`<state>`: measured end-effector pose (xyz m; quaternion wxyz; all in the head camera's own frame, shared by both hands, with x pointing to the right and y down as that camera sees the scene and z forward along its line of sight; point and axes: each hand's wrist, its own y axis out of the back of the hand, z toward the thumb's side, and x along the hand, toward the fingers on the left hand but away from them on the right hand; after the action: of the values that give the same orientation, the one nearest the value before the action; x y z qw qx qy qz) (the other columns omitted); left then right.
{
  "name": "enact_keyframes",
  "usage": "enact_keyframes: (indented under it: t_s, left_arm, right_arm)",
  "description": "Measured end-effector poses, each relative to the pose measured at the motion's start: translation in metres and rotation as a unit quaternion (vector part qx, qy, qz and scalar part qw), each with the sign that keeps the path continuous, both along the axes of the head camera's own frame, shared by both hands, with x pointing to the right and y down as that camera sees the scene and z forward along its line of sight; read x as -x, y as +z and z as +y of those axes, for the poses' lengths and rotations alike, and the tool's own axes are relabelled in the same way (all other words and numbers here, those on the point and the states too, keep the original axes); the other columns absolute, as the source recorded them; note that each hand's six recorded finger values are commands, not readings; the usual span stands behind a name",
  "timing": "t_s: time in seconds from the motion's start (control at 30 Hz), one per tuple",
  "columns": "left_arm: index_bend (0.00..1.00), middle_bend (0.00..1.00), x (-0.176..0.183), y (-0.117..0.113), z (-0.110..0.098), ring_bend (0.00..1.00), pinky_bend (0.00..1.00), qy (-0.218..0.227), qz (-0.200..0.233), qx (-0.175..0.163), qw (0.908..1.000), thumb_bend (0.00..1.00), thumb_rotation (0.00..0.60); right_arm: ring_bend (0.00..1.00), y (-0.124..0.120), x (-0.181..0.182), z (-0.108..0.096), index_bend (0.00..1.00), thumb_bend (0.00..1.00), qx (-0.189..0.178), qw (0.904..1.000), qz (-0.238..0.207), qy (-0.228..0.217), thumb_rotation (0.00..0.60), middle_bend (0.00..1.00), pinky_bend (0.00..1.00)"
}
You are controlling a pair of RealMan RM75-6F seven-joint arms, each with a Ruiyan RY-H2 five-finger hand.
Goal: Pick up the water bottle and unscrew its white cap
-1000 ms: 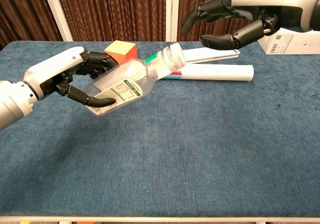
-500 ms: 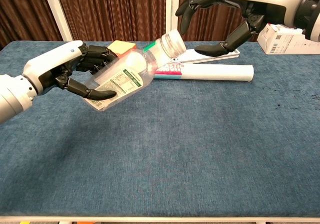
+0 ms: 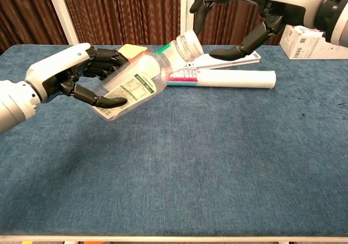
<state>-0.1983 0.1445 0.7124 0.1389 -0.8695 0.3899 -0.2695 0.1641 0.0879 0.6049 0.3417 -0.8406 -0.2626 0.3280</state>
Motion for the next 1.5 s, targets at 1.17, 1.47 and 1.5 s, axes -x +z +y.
enact_keyframes:
  t_s: [1.17,1.47,1.5]
  left_arm:
    - [0.51,0.56,-0.001,-0.001,0.003,0.43,0.47,0.001,0.002,0.003,1.0,0.37,0.6]
    - [0.51,0.55,0.001,0.0,0.004,0.43,0.47,0.0,-0.001,0.005,1.0,0.37,0.6]
    - [0.51,0.55,0.002,0.0,0.004,0.43,0.47,-0.001,-0.001,0.006,1.0,0.37,0.6]
  right_arm:
    - [0.0,0.003,0.013,-0.002,0.45,0.27,-0.003,0.9999,-0.007,0.007,0.583,0.19,0.0]
    - [0.0,0.002,0.013,-0.003,0.5,0.3,-0.01,0.9999,-0.005,0.006,0.6,0.21,0.0]
    - [0.0,0.001,0.013,-0.004,0.51,0.3,-0.012,0.9999,-0.005,0.007,0.6,0.22,0.0]
